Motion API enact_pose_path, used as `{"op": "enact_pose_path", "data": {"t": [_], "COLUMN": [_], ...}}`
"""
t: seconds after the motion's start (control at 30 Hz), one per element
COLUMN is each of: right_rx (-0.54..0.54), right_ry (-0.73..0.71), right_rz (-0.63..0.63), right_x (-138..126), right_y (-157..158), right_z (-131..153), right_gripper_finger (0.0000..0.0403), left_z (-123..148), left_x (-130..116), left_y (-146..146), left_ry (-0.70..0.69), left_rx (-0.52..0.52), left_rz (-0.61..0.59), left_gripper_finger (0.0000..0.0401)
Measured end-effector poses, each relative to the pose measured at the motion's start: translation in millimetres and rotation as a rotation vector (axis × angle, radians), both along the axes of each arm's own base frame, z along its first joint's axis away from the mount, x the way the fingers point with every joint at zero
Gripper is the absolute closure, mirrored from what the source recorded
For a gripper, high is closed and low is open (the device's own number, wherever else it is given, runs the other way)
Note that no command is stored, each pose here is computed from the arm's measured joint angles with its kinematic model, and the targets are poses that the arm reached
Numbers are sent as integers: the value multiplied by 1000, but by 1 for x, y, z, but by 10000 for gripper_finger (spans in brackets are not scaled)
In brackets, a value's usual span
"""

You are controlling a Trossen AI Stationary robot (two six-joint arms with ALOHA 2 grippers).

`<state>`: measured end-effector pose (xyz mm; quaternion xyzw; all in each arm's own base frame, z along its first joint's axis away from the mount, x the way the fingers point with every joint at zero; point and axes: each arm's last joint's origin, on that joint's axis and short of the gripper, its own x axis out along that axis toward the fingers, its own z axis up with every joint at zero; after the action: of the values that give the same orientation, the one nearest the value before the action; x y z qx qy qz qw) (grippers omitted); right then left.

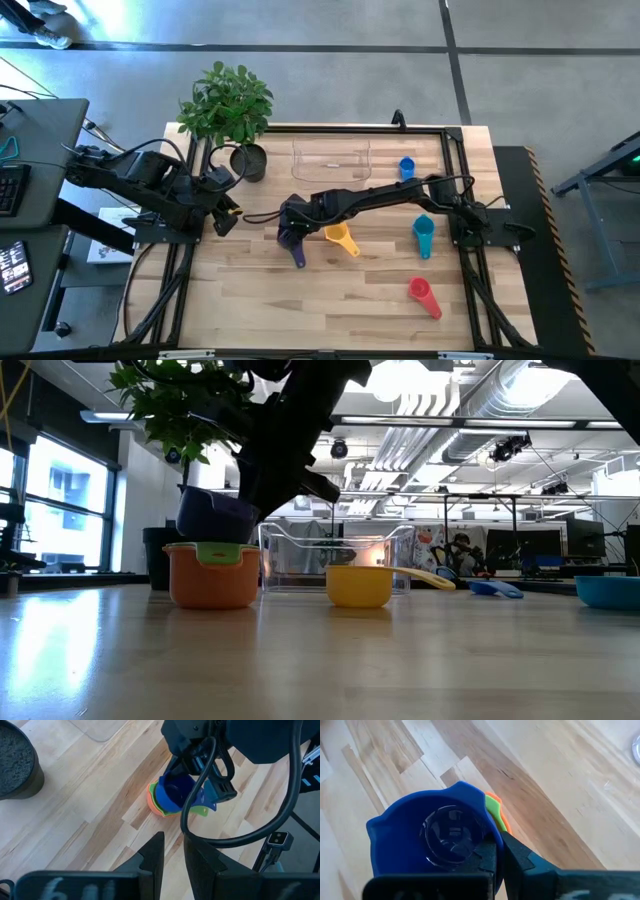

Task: Nest measuring cups in basket
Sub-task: Stack the dark blue measuring cup on top of the green measuring cup, then stack the yellow measuring cup on top of the dark blue measuring cup

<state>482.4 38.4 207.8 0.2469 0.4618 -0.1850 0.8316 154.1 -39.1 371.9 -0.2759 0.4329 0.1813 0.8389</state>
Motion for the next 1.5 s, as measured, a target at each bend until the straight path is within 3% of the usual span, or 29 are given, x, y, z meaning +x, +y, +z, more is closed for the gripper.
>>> {"op": "enact_pose_path", "data": {"t": [0.47, 0.77, 1.0, 1.5], "right_rx": [-14, -19, 52, -71], "right_ry": [-14, -6, 139, 504], "right_rz": [22, 39, 68, 161], "right_x": [1, 1, -12, -46], "right_y": [0, -3, -12, -15], "right_z": [1, 1, 4, -3], "right_gripper_finger": [338, 330, 329, 329], "left_z": [0, 0, 0, 0], "left_x": [0, 0, 0, 0], "left_y": [0, 0, 0, 0], "left_ry": [-1, 0, 0, 2], "left_rx": [0, 0, 1, 15], "left_rz": [0, 0, -1, -22], "left_gripper_finger": [339, 339, 339, 339]}}
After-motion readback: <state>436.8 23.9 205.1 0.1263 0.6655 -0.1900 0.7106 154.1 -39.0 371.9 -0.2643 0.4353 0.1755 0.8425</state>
